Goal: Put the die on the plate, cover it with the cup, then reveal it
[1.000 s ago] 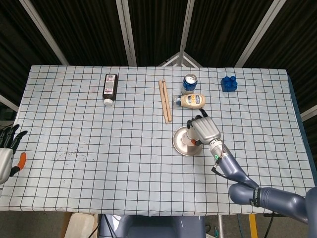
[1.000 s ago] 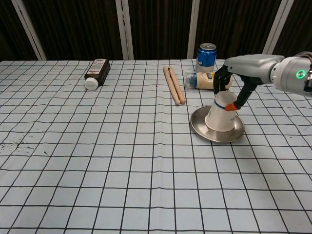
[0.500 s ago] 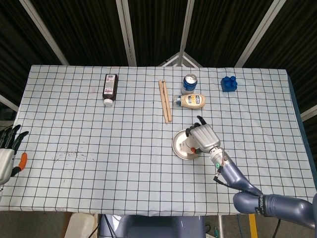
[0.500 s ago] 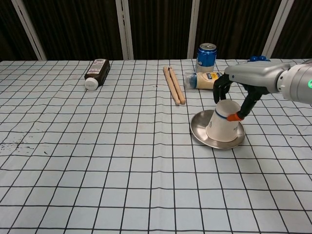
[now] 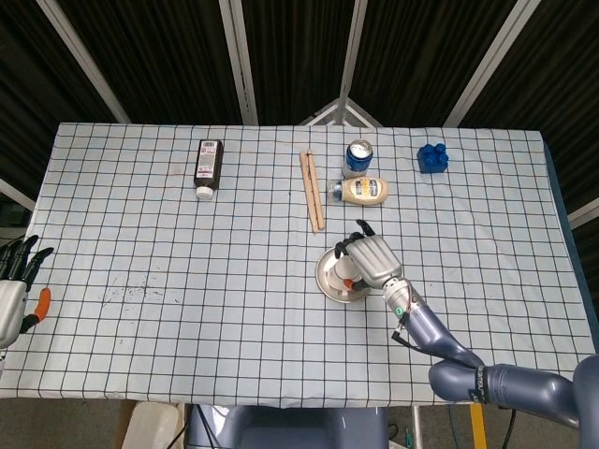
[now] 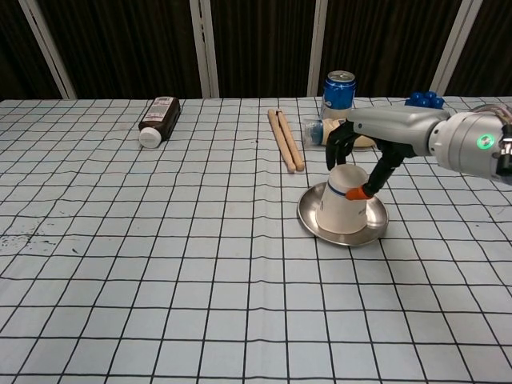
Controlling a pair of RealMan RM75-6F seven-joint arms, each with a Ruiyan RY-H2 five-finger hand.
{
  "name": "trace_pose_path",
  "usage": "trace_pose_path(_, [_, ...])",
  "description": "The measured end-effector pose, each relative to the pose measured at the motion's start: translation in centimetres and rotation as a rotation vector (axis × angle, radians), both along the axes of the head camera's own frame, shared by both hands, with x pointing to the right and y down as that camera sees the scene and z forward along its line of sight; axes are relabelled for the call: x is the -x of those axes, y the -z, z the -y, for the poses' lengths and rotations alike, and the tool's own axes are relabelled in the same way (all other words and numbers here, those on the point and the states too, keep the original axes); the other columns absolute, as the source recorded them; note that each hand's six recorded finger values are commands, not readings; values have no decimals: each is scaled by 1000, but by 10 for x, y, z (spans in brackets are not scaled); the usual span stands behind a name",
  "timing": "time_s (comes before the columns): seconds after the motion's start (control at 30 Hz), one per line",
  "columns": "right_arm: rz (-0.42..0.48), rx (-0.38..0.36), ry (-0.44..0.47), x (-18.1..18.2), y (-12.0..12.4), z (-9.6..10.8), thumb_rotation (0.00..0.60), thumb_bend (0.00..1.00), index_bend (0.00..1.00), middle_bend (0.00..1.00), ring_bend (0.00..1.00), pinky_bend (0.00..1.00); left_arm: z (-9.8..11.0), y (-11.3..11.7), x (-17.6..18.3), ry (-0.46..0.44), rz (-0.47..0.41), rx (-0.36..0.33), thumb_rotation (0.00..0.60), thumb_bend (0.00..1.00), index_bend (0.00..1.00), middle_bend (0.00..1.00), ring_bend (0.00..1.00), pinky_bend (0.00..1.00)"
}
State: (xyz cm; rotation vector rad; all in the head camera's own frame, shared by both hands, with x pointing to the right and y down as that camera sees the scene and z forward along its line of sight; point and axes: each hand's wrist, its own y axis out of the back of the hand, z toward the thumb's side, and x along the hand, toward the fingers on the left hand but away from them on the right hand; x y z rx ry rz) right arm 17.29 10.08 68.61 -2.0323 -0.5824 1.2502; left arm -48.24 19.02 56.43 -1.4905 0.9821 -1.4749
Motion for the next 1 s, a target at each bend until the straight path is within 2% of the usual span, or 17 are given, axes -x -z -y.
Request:
trace_pose_path(0.3, [9, -29, -10, -1, -9, 15, 600, 363, 473, 483, 275, 0, 1, -2, 0, 1, 7, 2, 600, 707, 137, 0, 0, 0])
trace_pose_path(0.63, [-35, -68, -40, -30, -7, 26, 600, 362, 473, 483, 275, 0, 1, -2, 0, 2, 8, 3, 600, 706, 137, 0, 0, 0])
trace_pose_path(0.8, [-61, -68, -35, -45, -3, 19, 600, 362, 473, 483, 275, 0, 1, -3, -1, 1, 8, 4, 600, 706, 138, 0, 0, 0])
trace_pose_path(1.0, [-49, -43, -6, -47, 2, -2, 600, 363, 473, 483, 275, 0, -1, -2, -3, -5, 6, 3, 600, 706, 138, 0, 0, 0])
